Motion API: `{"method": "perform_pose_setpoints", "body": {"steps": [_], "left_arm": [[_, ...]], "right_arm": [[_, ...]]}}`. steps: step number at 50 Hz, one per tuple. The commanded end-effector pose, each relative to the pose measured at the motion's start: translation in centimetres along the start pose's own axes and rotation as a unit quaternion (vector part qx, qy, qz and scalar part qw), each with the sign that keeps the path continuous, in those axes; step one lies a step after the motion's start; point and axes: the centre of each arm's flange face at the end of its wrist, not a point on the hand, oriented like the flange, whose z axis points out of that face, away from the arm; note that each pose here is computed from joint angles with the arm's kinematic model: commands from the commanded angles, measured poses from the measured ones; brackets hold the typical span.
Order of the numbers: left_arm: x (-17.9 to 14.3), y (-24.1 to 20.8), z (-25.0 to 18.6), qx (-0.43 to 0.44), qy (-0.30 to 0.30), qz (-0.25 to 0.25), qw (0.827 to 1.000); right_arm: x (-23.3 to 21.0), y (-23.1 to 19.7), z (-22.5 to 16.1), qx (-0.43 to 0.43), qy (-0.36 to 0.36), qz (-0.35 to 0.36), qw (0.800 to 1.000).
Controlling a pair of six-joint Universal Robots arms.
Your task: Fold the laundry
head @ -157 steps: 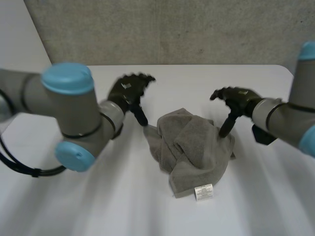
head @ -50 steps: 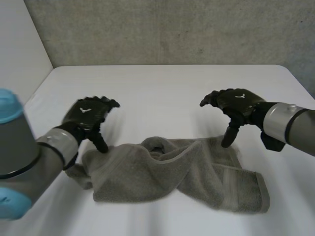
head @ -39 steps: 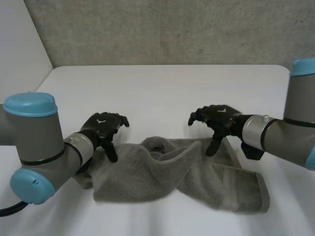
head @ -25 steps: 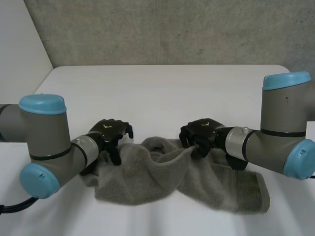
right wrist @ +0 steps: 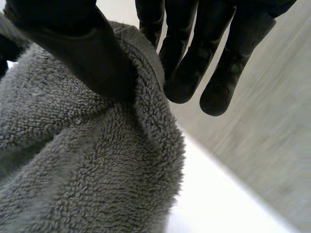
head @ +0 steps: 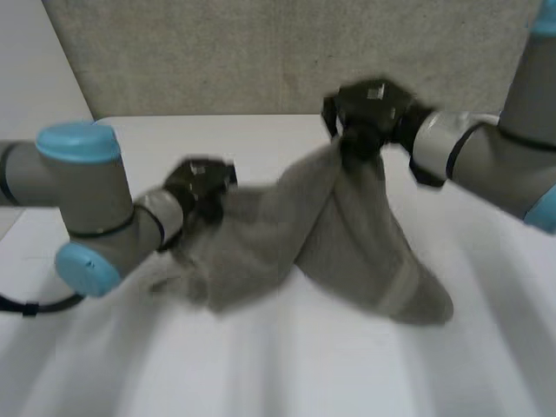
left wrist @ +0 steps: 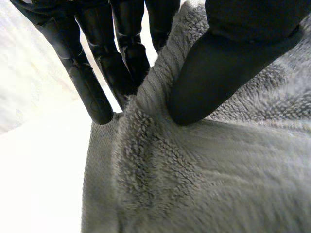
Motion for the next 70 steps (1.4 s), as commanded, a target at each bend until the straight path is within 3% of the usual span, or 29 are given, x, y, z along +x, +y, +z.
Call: {"method": "perform_pose_setpoints", "body": {"steps": [1, 2, 3, 5, 9, 11, 13, 14, 16, 17, 18, 19, 20, 21, 24, 27, 30, 37, 42, 49, 58, 70], "left_arm": [[-4.3, -12.4, -0.8, 0.201, -0.158, 0.011, 0.967], [-5.0, -15.0, -1.8, 0.25, -0.191, 0.0, 0.949], [-5.0, -15.0, -1.9, 0.251, -0.191, 0.0, 0.949], [-5.9, -19.4, -4.7, 0.351, -0.228, -0.037, 0.908], [-5.6, -20.1, -6.2, 0.385, -0.218, -0.057, 0.895], [-5.4, -19.3, -6.4, 0.378, -0.215, -0.062, 0.898], [-4.7, -16.3, -6.1, 0.335, -0.2, -0.059, 0.919], [-4.7, -16.2, -6.1, 0.335, -0.2, -0.059, 0.919], [-3.6, -11.5, -5.5, 0.266, -0.173, -0.055, 0.947], [-3.6, -11.5, -5.5, 0.266, -0.173, -0.055, 0.947], [-3.0, -8.8, -5.4, 0.228, -0.159, -0.056, 0.959], [-3.0, -8.8, -5.4, 0.227, -0.158, -0.056, 0.959], [-2.6, -6.4, -5.5, 0.193, -0.149, -0.058, 0.968], [-2.3, -4.2, -5.8, 0.161, -0.141, -0.061, 0.975], [-2.4, -0.3, -6.6, 0.102, -0.142, -0.069, 0.982], [-2.7, 1.2, -7.0, 0.078, -0.148, -0.075, 0.983], [-2.9, 3.2, -7.5, 0.047, -0.155, -0.082, 0.983], [-5.1, 3.7, -7.8, 0.042, -0.186, -0.09, 0.978], [-6.1, 3.6, -8.0, 0.044, -0.2, -0.093, 0.974], [-6.1, 2.7, -8.9, 0.056, -0.203, -0.09, 0.973], [-5.8, 2.2, -9.9, 0.064, -0.205, -0.088, 0.973], [-7.1, 2.0, -10.3, 0.068, -0.225, -0.09, 0.968]], "right_arm": [[3.7, -9.9, -0.6, 0.212, 0.146, -0.093, 0.962], [3.7, -10.0, -0.6, 0.212, 0.147, -0.094, 0.962], [4.2, -11.3, -1.2, 0.246, 0.178, -0.107, 0.947], [4.4, -12.0, -1.5, 0.269, 0.194, -0.111, 0.937], [4.0, -11.1, -1.8, 0.263, 0.198, -0.109, 0.938], [2.1, -9.1, -1.8, 0.225, 0.167, -0.1, 0.955], [0.7, -7.4, -1.8, 0.195, 0.141, -0.098, 0.966], [0.7, -7.4, -1.8, 0.194, 0.141, -0.098, 0.966], [-2.0, -3.5, -1.8, 0.121, 0.085, -0.103, 0.984], [-2.0, -3.5, -1.8, 0.121, 0.085, -0.104, 0.984], [-3.3, -1.2, -2.1, 0.075, 0.056, -0.109, 0.99], [-4.7, 1.4, -2.6, 0.02, 0.023, -0.114, 0.993], [-4.7, 1.4, -2.6, 0.019, 0.022, -0.114, 0.993], [-6.3, 4.2, -3.2, -0.038, -0.016, -0.117, 0.992], [-9.2, 8.9, -4.4, -0.138, -0.083, -0.136, 0.978], [-10.6, 11.8, -5.4, -0.185, -0.123, -0.148, 0.964], [-11.0, 13.2, -5.5, -0.192, -0.125, -0.139, 0.963], [-10.6, 12.9, -5.4, -0.169, -0.096, -0.109, 0.975], [-9.4, 9.9, -5.5, -0.121, -0.06, -0.068, 0.988], [-3.1, 7.7, -5.1, -0.06, 0.039, 0.022, 0.997], [-0.8, 6.6, -2.9, -0.049, 0.05, 0.013, 0.997], [-1.4, 8.4, 2.8, -0.13, -0.026, -0.08, 0.988]]}}
